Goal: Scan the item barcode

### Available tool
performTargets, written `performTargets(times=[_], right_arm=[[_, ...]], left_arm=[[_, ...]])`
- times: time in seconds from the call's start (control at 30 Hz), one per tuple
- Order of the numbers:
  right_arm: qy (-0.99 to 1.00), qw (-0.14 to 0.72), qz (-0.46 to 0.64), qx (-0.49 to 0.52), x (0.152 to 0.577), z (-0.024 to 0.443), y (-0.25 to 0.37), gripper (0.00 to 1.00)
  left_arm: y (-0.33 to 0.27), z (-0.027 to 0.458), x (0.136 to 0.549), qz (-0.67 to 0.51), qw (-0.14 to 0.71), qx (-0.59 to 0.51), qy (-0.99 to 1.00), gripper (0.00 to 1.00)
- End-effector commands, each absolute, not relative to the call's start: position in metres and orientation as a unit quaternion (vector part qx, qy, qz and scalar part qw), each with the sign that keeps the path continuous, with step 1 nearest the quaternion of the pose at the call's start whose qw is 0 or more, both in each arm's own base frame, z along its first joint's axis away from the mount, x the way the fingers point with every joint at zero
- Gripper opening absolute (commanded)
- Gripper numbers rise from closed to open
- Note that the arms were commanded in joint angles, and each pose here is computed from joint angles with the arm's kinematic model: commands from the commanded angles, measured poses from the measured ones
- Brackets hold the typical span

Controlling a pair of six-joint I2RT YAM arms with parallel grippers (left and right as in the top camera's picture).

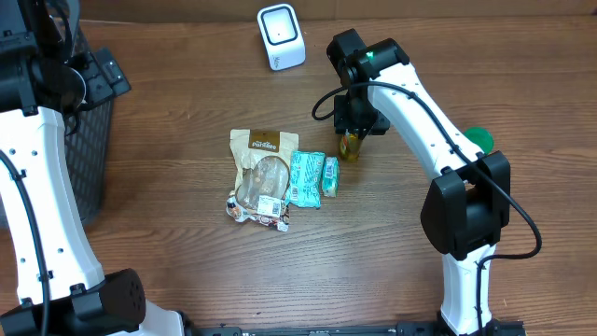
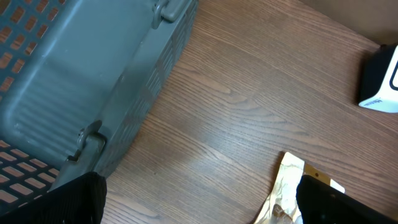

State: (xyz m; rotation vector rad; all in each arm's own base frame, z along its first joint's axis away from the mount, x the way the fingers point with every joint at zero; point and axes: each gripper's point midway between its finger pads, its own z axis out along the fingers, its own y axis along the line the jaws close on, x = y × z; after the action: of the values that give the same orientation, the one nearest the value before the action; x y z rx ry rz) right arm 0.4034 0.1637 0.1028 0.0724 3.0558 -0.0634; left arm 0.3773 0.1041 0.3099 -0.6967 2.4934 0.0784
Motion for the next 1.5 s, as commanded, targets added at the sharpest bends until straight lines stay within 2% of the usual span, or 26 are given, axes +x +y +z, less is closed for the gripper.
performTargets(times=[0.0, 0.03, 0.07, 0.1, 0.33, 0.43, 0.63, 0.73, 1.03, 1.2, 1.47], right_arm=[[0.998, 0.058, -0.019, 0.026, 0.41, 0.112, 0.164, 0.44], [0.998, 0.058, -0.019, 0.026, 0.41, 0.112, 0.164, 0.41], [0.998, 0.058, -0.019, 0.027, 0.41, 0.112, 0.164, 0.27], [0.998, 0.058, -0.018, 0.027, 0.41, 0.112, 0.164, 0.25], [0.997, 0.069, 0.026, 0.033, 0.412, 0.145, 0.153, 0.25], [0.991, 0.082, 0.104, 0.016, 0.41, 0.177, 0.154, 0.26], [0.938, 0.101, 0.327, -0.054, 0.382, 0.261, 0.148, 0.26], [0.911, 0.105, 0.391, -0.084, 0.367, 0.284, 0.141, 0.26], [0.89, 0.101, 0.435, -0.093, 0.352, 0.295, 0.127, 0.23], [0.875, 0.124, 0.456, -0.11, 0.34, 0.32, 0.136, 0.18], [0.869, 0.193, 0.432, -0.145, 0.283, 0.365, 0.134, 0.2]], left_arm=[[0.103, 0.31, 0.379, 0.027, 0.274, -0.256, 0.927, 1.0], [0.103, 0.31, 0.379, 0.027, 0.274, -0.256, 0.927, 1.0], [0.103, 0.31, 0.379, 0.027, 0.274, -0.256, 0.927, 0.99], [0.103, 0.31, 0.379, 0.027, 0.274, -0.256, 0.927, 1.0], [0.103, 0.31, 0.379, 0.027, 0.274, -0.256, 0.927, 1.0], [0.103, 0.31, 0.379, 0.027, 0.274, -0.256, 0.927, 0.99], [0.103, 0.31, 0.379, 0.027, 0.274, -0.256, 0.927, 0.99], [0.103, 0.31, 0.379, 0.027, 0.274, -0.256, 0.927, 1.0], [0.103, 0.31, 0.379, 0.027, 0.274, -0.256, 0.927, 1.0], [0.103, 0.31, 0.379, 0.027, 0.274, -0.256, 0.927, 1.0], [0.103, 0.31, 0.379, 0.027, 0.274, -0.256, 0.927, 0.99]])
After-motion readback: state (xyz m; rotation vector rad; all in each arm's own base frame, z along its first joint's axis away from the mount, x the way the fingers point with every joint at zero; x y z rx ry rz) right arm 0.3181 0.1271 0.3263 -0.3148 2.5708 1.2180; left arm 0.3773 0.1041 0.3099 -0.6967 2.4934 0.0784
